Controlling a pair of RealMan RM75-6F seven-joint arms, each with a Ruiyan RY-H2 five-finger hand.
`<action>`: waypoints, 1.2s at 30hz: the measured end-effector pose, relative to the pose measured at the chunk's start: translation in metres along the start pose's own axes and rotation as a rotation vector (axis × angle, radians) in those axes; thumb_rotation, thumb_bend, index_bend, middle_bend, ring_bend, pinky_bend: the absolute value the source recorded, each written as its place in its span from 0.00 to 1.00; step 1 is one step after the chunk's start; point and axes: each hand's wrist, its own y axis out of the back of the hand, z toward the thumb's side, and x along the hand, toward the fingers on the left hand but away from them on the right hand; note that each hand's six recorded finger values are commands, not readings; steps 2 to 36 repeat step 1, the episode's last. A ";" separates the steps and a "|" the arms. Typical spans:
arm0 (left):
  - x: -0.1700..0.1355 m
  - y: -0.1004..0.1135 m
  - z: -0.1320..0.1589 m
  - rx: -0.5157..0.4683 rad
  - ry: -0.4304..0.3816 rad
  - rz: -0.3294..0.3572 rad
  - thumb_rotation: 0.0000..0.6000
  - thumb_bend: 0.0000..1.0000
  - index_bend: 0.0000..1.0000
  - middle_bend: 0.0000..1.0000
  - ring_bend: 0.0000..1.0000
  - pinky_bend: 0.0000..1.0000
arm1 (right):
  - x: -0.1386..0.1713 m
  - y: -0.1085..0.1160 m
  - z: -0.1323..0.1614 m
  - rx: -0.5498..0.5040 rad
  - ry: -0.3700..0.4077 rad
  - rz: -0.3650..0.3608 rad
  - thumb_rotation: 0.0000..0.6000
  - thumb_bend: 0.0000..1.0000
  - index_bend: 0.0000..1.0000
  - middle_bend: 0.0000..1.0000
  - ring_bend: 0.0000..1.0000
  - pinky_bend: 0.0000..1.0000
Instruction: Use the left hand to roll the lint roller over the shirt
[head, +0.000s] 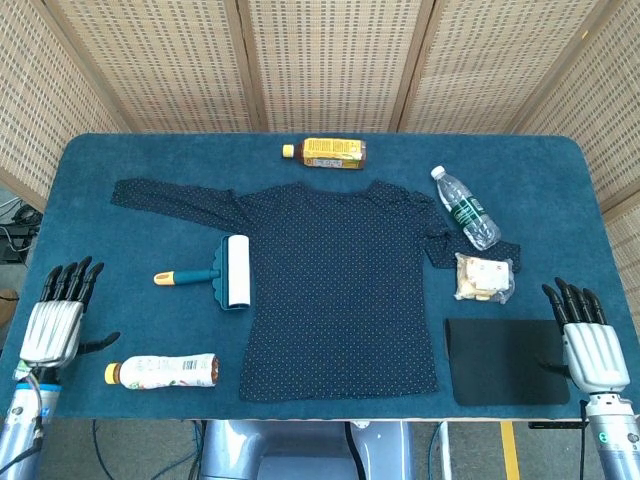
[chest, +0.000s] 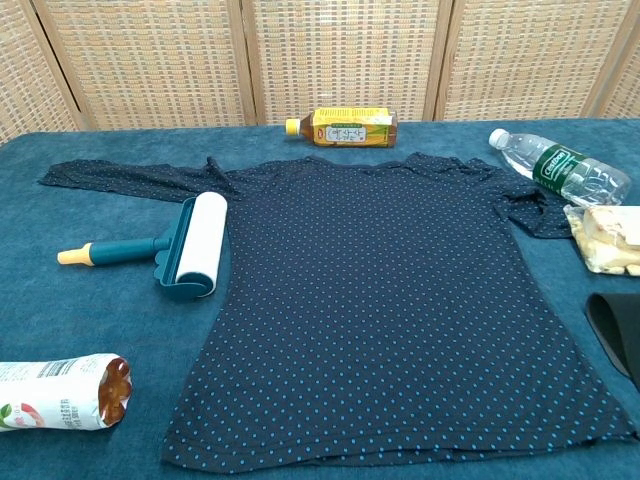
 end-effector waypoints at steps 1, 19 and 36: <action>-0.006 -0.001 -0.004 -0.010 0.007 -0.004 1.00 0.04 0.00 0.00 0.00 0.00 | 0.000 0.000 0.001 0.000 0.002 -0.003 1.00 0.05 0.00 0.00 0.00 0.00; -0.006 -0.001 -0.004 -0.010 0.007 -0.004 1.00 0.04 0.00 0.00 0.00 0.00 | 0.000 0.000 0.001 0.000 0.002 -0.003 1.00 0.05 0.00 0.00 0.00 0.00; -0.006 -0.001 -0.004 -0.010 0.007 -0.004 1.00 0.04 0.00 0.00 0.00 0.00 | 0.000 0.000 0.001 0.000 0.002 -0.003 1.00 0.05 0.00 0.00 0.00 0.00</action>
